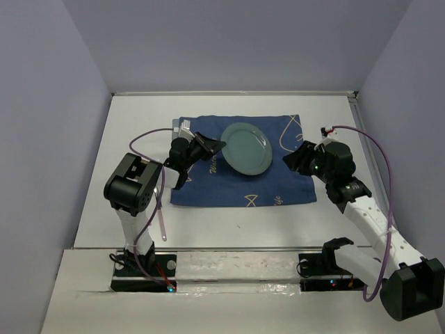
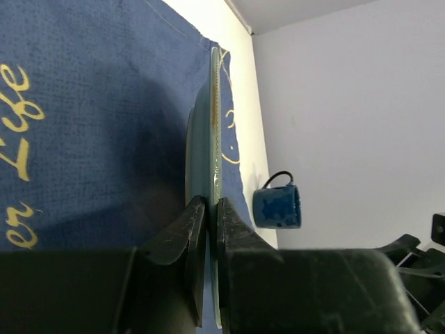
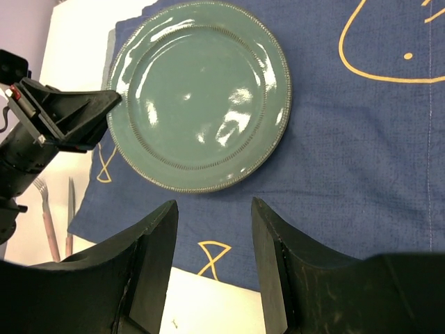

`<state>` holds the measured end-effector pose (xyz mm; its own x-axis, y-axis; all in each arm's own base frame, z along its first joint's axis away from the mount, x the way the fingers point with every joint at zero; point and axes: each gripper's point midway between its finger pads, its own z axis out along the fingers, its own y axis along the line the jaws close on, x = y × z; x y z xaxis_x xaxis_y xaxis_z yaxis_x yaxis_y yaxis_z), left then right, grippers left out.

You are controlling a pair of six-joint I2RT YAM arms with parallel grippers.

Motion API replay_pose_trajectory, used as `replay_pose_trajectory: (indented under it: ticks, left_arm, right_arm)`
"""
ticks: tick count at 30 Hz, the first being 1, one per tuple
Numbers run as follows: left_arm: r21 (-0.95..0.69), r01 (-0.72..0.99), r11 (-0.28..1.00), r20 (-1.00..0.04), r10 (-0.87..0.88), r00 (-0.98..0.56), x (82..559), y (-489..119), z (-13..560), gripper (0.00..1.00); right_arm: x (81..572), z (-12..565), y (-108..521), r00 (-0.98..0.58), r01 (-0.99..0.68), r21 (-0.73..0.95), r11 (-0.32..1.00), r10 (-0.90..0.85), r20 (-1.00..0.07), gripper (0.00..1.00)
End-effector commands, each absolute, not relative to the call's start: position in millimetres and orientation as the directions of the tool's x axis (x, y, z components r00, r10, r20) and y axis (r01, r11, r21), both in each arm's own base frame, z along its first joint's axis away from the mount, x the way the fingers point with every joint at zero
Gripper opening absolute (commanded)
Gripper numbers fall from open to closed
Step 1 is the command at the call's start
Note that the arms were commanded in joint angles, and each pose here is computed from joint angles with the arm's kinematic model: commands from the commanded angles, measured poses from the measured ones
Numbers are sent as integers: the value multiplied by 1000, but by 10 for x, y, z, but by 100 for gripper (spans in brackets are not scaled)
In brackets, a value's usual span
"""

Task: Set the dinner table for one person

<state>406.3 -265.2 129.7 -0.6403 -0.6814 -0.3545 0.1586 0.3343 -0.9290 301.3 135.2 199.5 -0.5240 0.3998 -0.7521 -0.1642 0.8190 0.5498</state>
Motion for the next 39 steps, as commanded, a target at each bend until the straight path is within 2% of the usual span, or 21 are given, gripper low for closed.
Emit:
replay_pose_trajectory:
  ticks: [1, 5, 6, 7, 9, 10, 12, 13, 16, 17, 21, 22, 25, 27, 28, 29, 30, 34, 39]
  left_arm:
    - [-871, 424, 247, -465, -695, -549, 4151, -2765, 2048, 0]
    - [-876, 368, 313, -477, -681, -556, 4205, -2720, 1776, 0]
    - [-874, 364, 322, -480, -682, -551, 4211, -2703, 1751, 4]
    - [-871, 360, 335, -487, -683, -544, 4224, -2682, 1739, 24]
    - [-861, 320, 395, -508, -676, -534, 4263, -2630, 1620, 47]
    - [-855, 318, 411, -519, -672, -528, 4264, -2614, 1630, 69]
    - [-836, 288, 467, -546, -656, -521, 4287, -2562, 1538, 91]
    - [-830, 272, 487, -553, -650, -522, 4277, -2536, 1533, 99]
    - [-797, 258, 546, -595, -635, -493, 4301, -2452, 1573, 99]
    - [-786, 206, 583, -594, -618, -514, 4288, -2409, 1456, 99]
    - [-674, 103, 731, -693, -579, -430, 4342, -2069, 1536, 99]
    - [-656, 103, 748, -716, -574, -398, 4316, -1990, 1699, 99]
    - [-603, 66, 795, -771, -559, -305, 4168, -1742, 1978, 99]
    - [-577, 80, 813, -793, -533, -294, 3983, -1750, 2090, 99]
    - [-583, 130, 802, -802, -543, -250, 3851, -1758, 2389, 99]
    - [-572, 158, 805, -813, -532, -237, 3750, -1795, 2508, 99]
    - [-538, 185, 823, -836, -492, -243, 3604, -1894, 2587, 99]
    - [-481, 337, 809, -877, -434, -209, 3087, -2013, 3166, 99]
    - [-419, 476, 773, -908, -349, -231, 2543, -1950, 3431, 99]
  right_arm:
    - [3032, 1999, 1346, -508, -176, 527, 831, 382, -772, 52]
    - [3041, 1963, 1333, -508, -169, 521, 837, 379, -774, 52]
    - [3040, 1956, 1331, -509, -168, 520, 837, 379, -773, 52]
    - [3040, 1952, 1334, -511, -167, 522, 837, 379, -772, 52]
    - [3046, 1955, 1319, -504, -163, 518, 840, 380, -775, 52]
    - [3046, 1948, 1313, -504, -160, 517, 841, 381, -775, 52]
    - [3045, 1948, 1295, -498, -152, 515, 844, 384, -777, 52]
    - [3049, 1935, 1265, -495, -134, 512, 848, 391, -776, 52]
    - [3057, 1909, 1214, -490, -104, 505, 857, 398, -776, 52]
    - [3060, 1884, 1177, -488, -81, 499, 863, 402, -775, 52]
    - [3056, 1849, 1047, -473, -9, 477, 879, 417, -776, 52]
    - [3067, 1871, 977, -454, 20, 464, 886, 421, -785, 52]
    - [3050, 1834, 706, -413, 156, 408, 900, 435, -800, 51]
    - [3014, 1826, 435, -364, 286, 354, 890, 443, -820, 50]
    - [2999, 1844, 342, -342, 326, 334, 885, 439, -831, 50]
    - [2959, 1834, 169, -314, 401, 289, 869, 427, -848, 50]
    - [2954, 1859, 106, -297, 431, 279, 858, 426, -854, 54]
    - [3013, 1803, -151, -281, 543, 211, 813, 413, -867, 56]
    - [3121, 1810, -429, -282, 623, 146, 768, 395, -874, 57]
